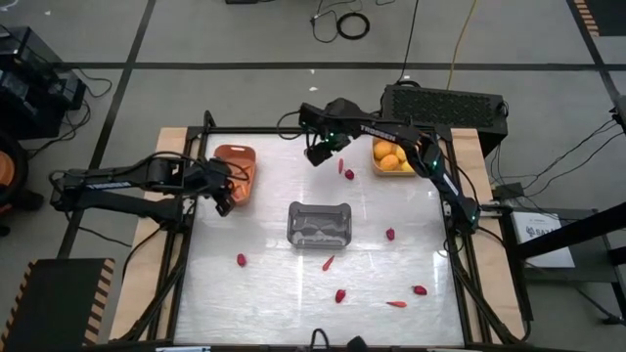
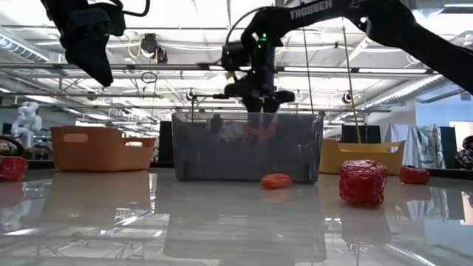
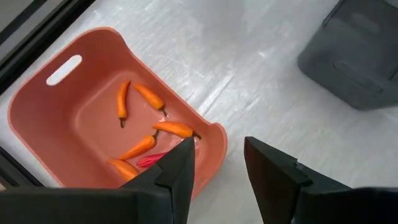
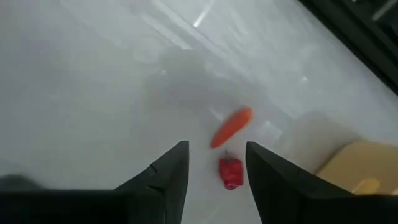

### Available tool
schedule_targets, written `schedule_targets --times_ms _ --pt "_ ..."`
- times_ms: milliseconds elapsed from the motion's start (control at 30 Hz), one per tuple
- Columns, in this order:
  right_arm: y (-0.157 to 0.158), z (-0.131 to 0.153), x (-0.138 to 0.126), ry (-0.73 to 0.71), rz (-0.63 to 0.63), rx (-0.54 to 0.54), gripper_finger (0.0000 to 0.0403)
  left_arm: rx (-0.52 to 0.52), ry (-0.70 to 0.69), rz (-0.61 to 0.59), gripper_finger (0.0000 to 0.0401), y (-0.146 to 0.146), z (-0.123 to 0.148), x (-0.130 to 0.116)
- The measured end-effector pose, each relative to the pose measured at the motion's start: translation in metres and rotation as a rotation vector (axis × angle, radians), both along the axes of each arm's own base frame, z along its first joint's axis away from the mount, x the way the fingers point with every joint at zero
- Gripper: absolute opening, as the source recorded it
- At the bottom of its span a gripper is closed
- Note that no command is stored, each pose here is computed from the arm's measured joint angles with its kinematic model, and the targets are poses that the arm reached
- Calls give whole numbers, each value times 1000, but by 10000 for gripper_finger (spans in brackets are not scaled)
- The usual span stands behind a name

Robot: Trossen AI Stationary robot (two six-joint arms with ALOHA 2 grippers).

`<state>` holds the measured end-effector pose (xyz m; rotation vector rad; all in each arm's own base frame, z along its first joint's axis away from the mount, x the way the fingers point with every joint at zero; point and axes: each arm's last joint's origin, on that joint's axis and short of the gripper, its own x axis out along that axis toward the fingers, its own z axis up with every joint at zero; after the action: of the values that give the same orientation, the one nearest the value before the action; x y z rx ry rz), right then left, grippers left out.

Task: Sort produce into baskets
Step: Put the orange chili into the orange bin

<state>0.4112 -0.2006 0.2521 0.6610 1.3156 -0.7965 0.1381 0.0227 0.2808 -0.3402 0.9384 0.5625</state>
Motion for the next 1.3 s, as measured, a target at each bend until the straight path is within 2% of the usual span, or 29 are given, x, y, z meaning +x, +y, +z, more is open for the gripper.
schedule_targets --times_ms 233,467,833,1067,1300 --pt "-11 -32 -11 113 -87 -18 151 -18 18 -5 147 0 -3 4" --pt "-14 -59 -13 111 -79 10 151 -46 0 46 148 0 -3 5" --pt "-18 -82 -16 106 -54 17 151 -79 -25 106 148 0 -3 6" --pt "-16 -98 -19 81 -44 79 151 -91 -32 128 148 0 -3 6" --pt "-8 -103 -14 69 -14 64 151 -91 -31 127 148 0 -3 6"
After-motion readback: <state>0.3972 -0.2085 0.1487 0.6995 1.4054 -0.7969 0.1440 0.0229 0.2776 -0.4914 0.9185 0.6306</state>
